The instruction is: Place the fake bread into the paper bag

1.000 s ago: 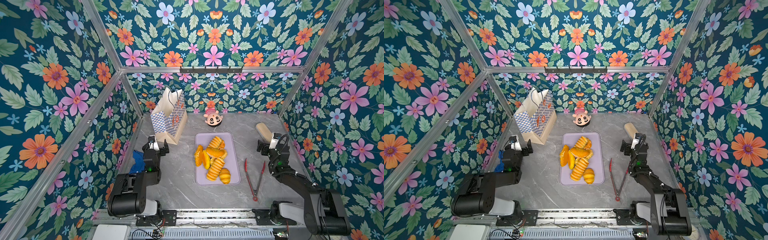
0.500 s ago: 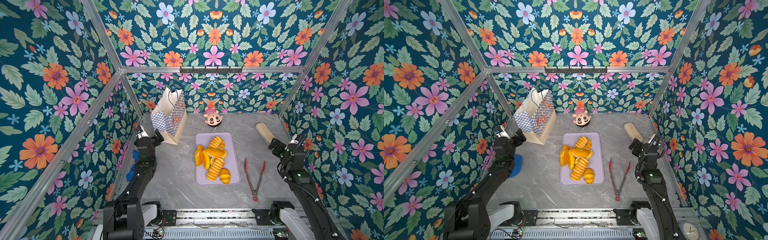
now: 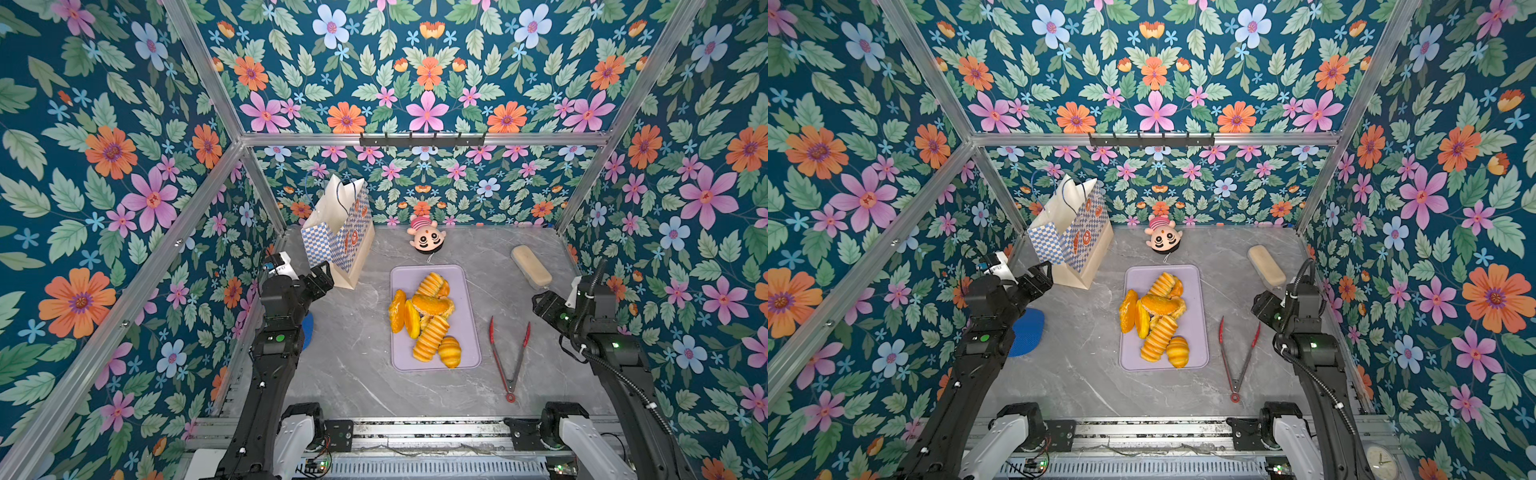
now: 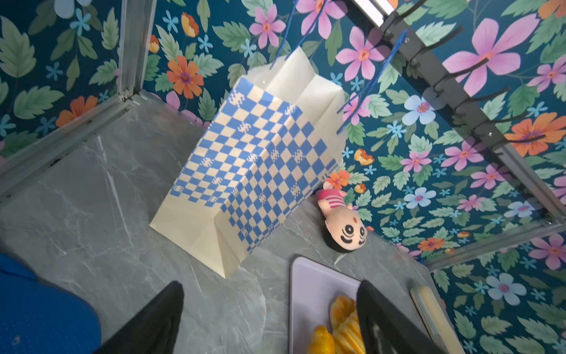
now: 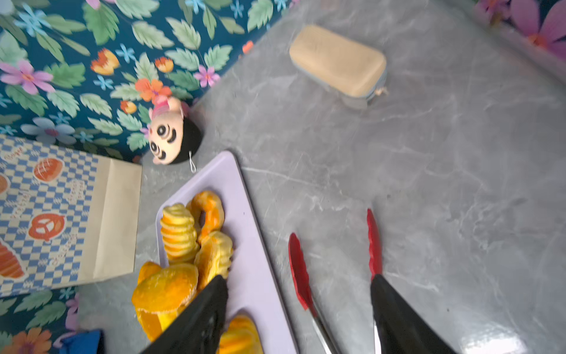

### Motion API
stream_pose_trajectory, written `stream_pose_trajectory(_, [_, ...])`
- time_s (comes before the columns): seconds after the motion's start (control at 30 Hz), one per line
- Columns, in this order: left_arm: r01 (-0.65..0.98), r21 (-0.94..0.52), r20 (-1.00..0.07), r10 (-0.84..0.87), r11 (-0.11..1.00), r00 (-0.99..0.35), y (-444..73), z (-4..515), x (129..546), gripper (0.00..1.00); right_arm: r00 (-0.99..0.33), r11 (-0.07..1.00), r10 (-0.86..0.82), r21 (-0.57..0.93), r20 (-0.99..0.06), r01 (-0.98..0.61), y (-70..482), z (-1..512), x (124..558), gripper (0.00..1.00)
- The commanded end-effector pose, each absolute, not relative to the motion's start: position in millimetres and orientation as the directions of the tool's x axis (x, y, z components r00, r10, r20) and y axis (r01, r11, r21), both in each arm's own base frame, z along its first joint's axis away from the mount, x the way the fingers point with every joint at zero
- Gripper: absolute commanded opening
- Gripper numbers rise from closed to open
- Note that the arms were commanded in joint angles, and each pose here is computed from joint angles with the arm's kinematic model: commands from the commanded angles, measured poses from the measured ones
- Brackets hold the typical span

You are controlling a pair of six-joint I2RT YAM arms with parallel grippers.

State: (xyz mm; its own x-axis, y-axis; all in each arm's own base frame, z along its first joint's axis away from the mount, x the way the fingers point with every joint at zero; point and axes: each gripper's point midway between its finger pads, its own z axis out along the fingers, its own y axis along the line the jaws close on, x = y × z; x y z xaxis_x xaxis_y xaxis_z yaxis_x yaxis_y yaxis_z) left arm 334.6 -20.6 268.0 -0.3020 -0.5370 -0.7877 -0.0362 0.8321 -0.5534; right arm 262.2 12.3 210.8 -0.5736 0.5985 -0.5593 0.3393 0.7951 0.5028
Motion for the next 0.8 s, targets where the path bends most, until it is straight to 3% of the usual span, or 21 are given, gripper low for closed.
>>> stream_pose_trajectory(0.0, [-0.023,-0.565,-0.734,-0.515,0.825,-0.442,-37.5,245.8,317.2,0.88,-0.685,0.786,0.579,0.527,-0.443,0.324,32.7,197.4,248.6,0.70])
stream_pose_trajectory(0.2, [-0.029,-0.572,-0.692,-0.501,0.820,-0.520,-58.3,228.2,299.2,0.89,-0.751,0.766,0.566,0.553,-0.340,0.327,48.5,184.9,252.8,0.66])
stream_pose_trajectory(0.37, [-0.015,-0.485,-0.707,-0.402,0.874,-0.581,-88.5,219.9,292.6,0.91,-0.782,0.795,0.542,0.490,-0.308,0.358,53.0,170.9,248.0,0.65])
stream_pose_trajectory(0.5, [-0.004,-0.469,-0.681,-0.364,0.883,-0.636,-116.5,203.6,289.1,0.91,-0.815,0.832,0.510,0.400,-0.276,0.385,56.1,154.0,233.1,0.67])
stream_pose_trajectory(0.77, [0.009,-0.470,-0.643,-0.335,0.883,-0.688,-147.1,174.7,288.7,0.90,-0.829,0.809,0.536,0.380,-0.161,0.449,65.6,113.8,190.3,0.72])
